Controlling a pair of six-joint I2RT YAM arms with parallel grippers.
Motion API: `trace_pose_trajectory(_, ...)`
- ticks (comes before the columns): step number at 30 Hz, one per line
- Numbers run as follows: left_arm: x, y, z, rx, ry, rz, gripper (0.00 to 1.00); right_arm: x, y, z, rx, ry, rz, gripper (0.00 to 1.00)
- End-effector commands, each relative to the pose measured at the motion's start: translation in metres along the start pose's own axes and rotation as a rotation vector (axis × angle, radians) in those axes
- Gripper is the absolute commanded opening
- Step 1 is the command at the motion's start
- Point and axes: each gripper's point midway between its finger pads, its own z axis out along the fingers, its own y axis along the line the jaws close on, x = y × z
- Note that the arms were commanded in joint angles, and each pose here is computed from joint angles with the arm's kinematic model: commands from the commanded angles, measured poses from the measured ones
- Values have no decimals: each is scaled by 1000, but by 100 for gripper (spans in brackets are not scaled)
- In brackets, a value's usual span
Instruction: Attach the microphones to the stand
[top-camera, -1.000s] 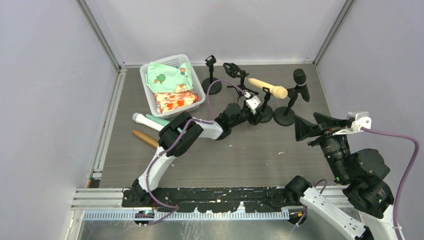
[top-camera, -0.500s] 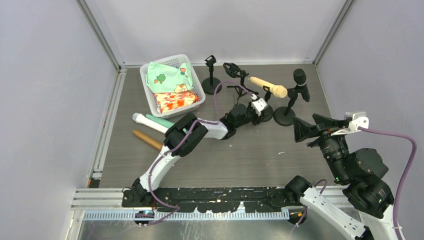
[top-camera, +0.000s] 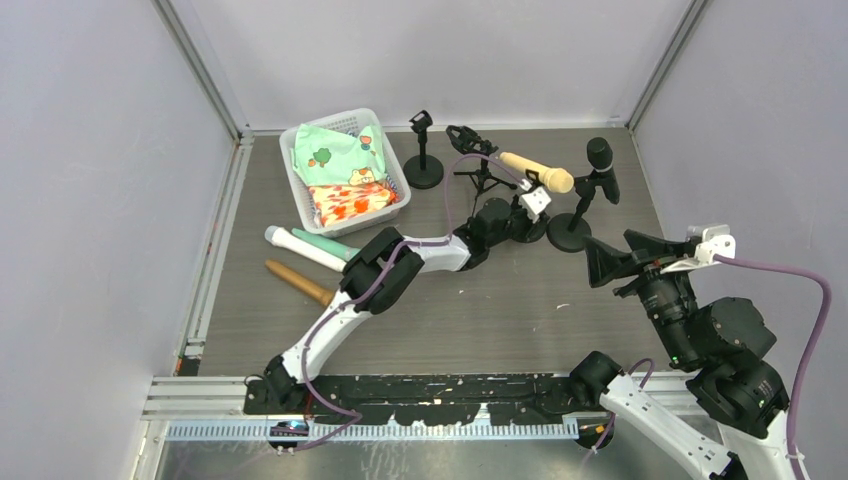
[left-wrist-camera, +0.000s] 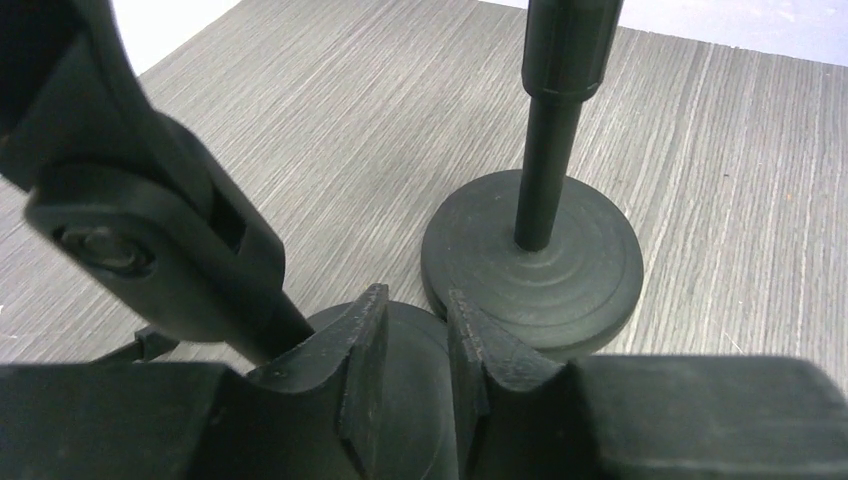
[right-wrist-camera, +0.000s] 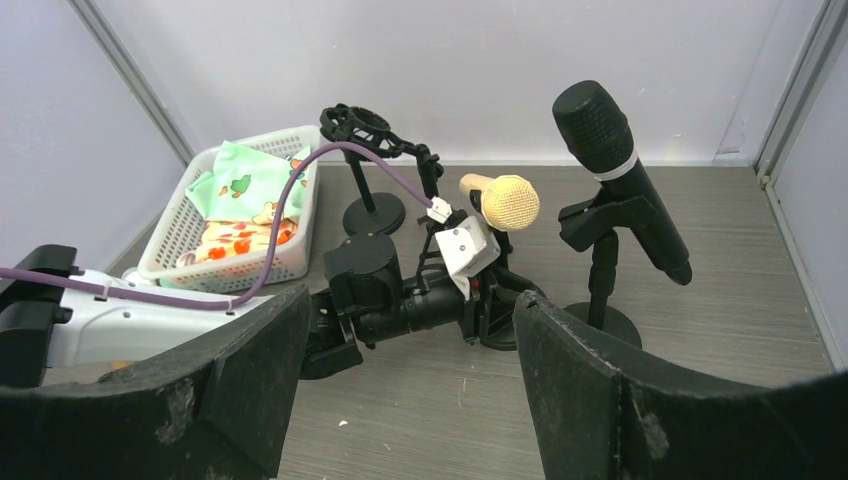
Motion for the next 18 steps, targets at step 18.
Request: trace_pose_trajectory(18,-19,-10,17,80,-62,-17,25,-9,-8,-8,21,-34,-9,79)
